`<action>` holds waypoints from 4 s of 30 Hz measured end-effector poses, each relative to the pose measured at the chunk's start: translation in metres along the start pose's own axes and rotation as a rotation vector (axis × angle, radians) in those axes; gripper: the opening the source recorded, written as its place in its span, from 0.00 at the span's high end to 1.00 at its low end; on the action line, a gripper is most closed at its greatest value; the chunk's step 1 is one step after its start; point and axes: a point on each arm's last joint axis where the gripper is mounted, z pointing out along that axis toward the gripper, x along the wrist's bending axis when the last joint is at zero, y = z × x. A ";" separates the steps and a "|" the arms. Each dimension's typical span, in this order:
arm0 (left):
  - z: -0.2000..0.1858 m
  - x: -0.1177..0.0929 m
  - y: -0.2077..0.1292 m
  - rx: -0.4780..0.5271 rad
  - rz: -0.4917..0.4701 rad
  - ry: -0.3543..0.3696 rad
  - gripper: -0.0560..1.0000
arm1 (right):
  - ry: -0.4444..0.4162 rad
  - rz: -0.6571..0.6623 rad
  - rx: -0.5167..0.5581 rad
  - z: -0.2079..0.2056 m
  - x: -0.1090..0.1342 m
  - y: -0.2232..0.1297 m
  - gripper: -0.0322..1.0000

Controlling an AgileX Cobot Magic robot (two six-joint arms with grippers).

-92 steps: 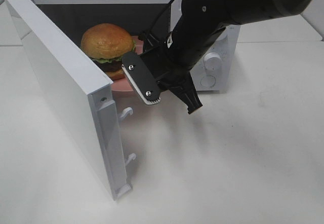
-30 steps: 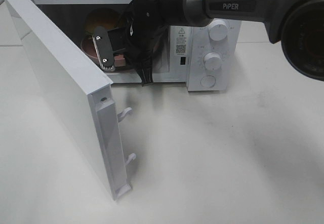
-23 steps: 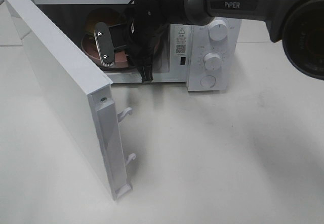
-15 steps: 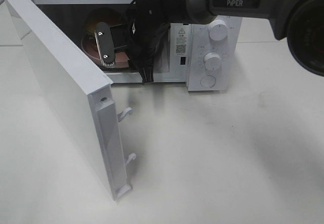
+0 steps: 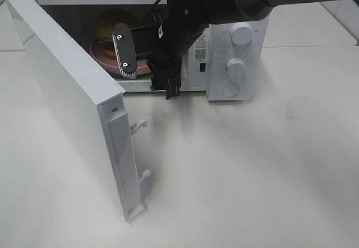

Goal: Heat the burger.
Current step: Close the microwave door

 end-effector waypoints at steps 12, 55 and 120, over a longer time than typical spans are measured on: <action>0.000 0.000 0.000 0.000 0.000 0.000 0.06 | -0.010 0.003 -0.015 -0.033 0.020 -0.010 0.22; 0.000 0.000 0.000 0.000 0.000 0.000 0.06 | 0.008 0.495 -0.001 -0.171 0.118 -0.061 0.22; 0.000 0.000 0.000 0.000 0.000 0.000 0.06 | -0.300 1.610 0.113 -0.343 0.268 -0.154 0.22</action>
